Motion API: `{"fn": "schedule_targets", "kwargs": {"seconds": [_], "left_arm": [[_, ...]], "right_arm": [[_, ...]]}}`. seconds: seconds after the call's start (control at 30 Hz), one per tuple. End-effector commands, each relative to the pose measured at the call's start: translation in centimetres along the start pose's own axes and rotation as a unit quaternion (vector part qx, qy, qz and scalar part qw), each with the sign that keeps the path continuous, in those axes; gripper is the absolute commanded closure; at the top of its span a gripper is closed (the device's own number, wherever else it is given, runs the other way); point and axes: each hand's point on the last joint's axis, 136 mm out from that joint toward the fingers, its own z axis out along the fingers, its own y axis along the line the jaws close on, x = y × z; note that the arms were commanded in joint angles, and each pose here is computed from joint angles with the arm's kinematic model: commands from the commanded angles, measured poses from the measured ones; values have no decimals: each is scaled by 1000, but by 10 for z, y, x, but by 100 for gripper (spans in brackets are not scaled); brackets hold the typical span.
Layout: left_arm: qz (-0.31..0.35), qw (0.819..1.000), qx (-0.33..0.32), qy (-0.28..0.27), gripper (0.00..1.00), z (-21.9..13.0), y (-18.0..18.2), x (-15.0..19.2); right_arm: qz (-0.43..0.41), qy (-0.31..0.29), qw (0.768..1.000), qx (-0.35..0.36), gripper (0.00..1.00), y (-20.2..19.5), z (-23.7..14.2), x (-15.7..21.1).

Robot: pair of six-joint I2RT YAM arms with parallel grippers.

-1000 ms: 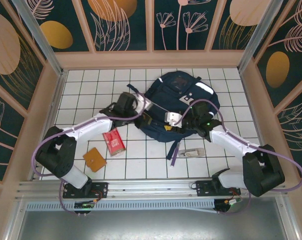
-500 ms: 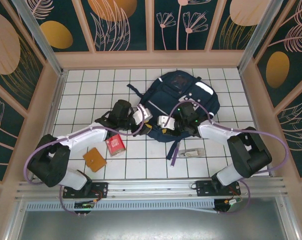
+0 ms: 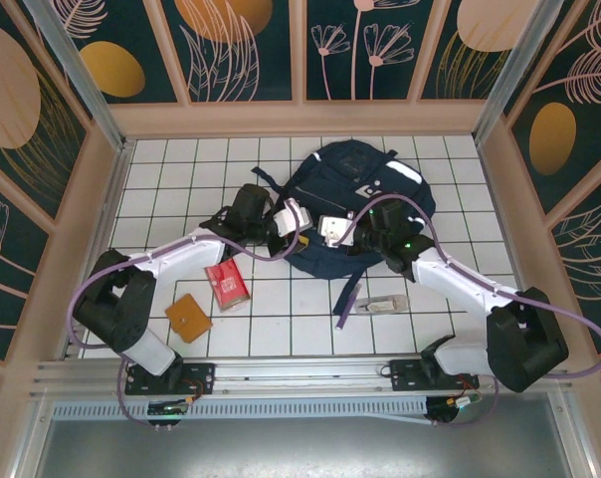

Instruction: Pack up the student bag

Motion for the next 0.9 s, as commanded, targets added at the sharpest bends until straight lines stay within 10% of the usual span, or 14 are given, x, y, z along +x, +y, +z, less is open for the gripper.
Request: {"fn": "schedule_targets", "kwargs": {"seconds": [0.0, 0.43, 0.6, 0.87], "left_arm": [[11, 999, -1, -51, 58, 1, 7, -27], [33, 997, 65, -34, 68, 11, -21, -1], [47, 998, 28, -29, 85, 5, -20, 13], [34, 998, -14, -54, 84, -12, -17, 7]], "right_arm": [[-32, -61, 998, 14, 100, -8, -6, -26], [-32, -98, 995, 1, 100, -1, -14, -40], [-34, -105, 994, 1, 100, -3, -17, -45], [-25, -86, 996, 9, 100, -10, -19, -32]]}}
